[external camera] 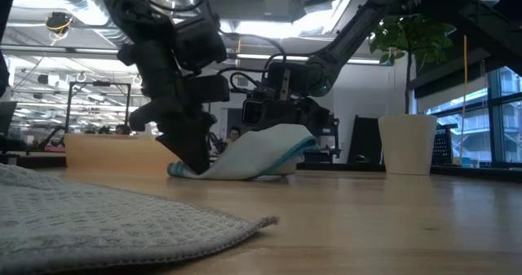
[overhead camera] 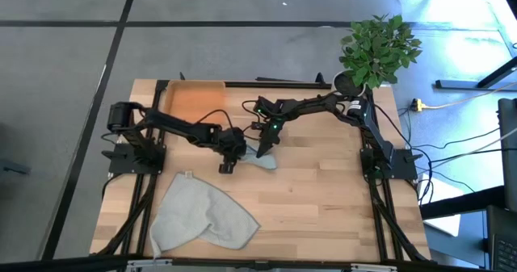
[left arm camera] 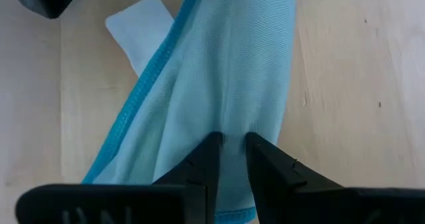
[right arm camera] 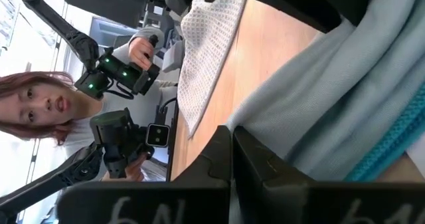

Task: Roll microfiber towels into tight, uniform cylinder then place into a basket
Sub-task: Roll the blue microfiber cloth

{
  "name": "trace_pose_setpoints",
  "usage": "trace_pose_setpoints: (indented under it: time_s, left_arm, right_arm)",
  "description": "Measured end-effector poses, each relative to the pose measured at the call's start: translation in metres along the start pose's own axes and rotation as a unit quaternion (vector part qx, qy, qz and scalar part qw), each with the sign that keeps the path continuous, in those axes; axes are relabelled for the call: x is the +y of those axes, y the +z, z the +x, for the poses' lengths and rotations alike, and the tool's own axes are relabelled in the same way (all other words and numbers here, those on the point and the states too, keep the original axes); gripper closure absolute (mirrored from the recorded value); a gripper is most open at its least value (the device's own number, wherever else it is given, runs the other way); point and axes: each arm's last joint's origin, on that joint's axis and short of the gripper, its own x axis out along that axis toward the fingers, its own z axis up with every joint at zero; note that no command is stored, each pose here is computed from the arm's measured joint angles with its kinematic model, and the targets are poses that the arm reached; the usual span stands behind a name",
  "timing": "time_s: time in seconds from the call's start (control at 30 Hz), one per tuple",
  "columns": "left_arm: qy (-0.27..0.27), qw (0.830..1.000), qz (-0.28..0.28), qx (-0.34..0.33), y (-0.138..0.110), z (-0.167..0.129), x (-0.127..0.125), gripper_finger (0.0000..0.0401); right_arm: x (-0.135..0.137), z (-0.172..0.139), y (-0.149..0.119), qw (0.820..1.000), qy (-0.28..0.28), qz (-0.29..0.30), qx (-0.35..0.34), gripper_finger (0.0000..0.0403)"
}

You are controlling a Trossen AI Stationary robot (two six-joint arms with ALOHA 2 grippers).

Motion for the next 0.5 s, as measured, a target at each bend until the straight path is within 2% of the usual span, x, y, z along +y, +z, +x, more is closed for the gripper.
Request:
trace_pose_setpoints:
  time_s: [0.23,0.43,0.5]
  left_arm:
    - [-0.016,1.0,-0.011,0.007,-0.003,0.003,0.006,0.0332]
    - [-0.021,1.0,-0.012,0.01,-0.004,0.004,0.006,0.0332]
    - [-0.022,1.0,-0.012,0.011,-0.004,0.004,0.006,0.0332]
  right_arm:
    - [0.005,-0.005,0.002,1.0,-0.006,-0.015,-0.008,0.0397]
    - [0.017,-0.02,0.007,0.995,-0.09,-0.039,-0.03,0.0396]
    - [0.02,-0.025,0.009,0.993,-0.101,-0.048,-0.036,0.0396]
